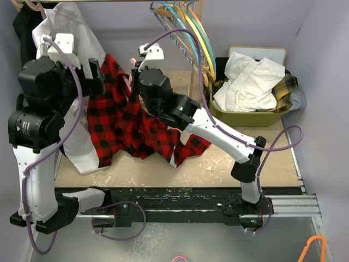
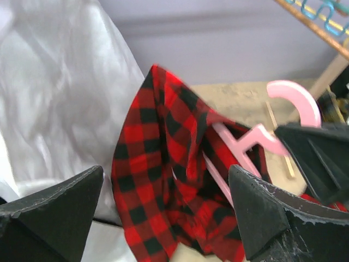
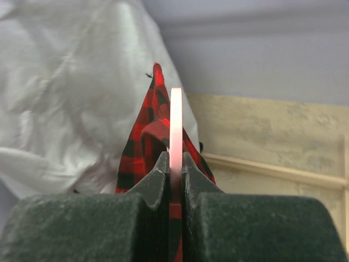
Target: Place the shirt on the hanger
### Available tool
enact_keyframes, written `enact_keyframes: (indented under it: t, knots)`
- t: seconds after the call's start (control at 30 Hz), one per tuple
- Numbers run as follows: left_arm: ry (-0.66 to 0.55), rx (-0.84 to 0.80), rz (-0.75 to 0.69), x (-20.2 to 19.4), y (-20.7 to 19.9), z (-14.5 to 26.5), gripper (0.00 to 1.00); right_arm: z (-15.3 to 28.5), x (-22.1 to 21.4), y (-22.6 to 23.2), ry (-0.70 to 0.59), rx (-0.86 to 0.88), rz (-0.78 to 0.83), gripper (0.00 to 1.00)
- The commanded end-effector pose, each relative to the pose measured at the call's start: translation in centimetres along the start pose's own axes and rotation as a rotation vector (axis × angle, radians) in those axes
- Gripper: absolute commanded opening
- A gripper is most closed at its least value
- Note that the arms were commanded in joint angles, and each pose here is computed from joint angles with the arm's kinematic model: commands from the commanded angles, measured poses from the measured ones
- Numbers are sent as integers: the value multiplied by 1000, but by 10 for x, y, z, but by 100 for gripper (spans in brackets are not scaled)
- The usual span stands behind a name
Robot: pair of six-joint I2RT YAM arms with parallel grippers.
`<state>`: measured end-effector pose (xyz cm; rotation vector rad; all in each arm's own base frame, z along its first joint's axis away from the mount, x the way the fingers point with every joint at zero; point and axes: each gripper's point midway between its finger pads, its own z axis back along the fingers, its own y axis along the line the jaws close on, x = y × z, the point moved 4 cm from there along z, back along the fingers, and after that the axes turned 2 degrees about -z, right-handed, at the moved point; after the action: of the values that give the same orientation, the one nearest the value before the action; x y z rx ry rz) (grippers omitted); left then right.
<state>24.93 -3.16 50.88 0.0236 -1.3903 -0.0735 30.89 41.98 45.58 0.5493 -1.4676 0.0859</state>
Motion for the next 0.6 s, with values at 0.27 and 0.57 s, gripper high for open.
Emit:
enact_keyframes:
  t: [0.27,0.57]
  knots:
    - [305,-439,110,-103,-69,25,100,8,47,-40,-301,-422,-339,0]
    - [321,-433,-135,-147,-82,2,99,-3,58,-40,-419,-544,-335,0]
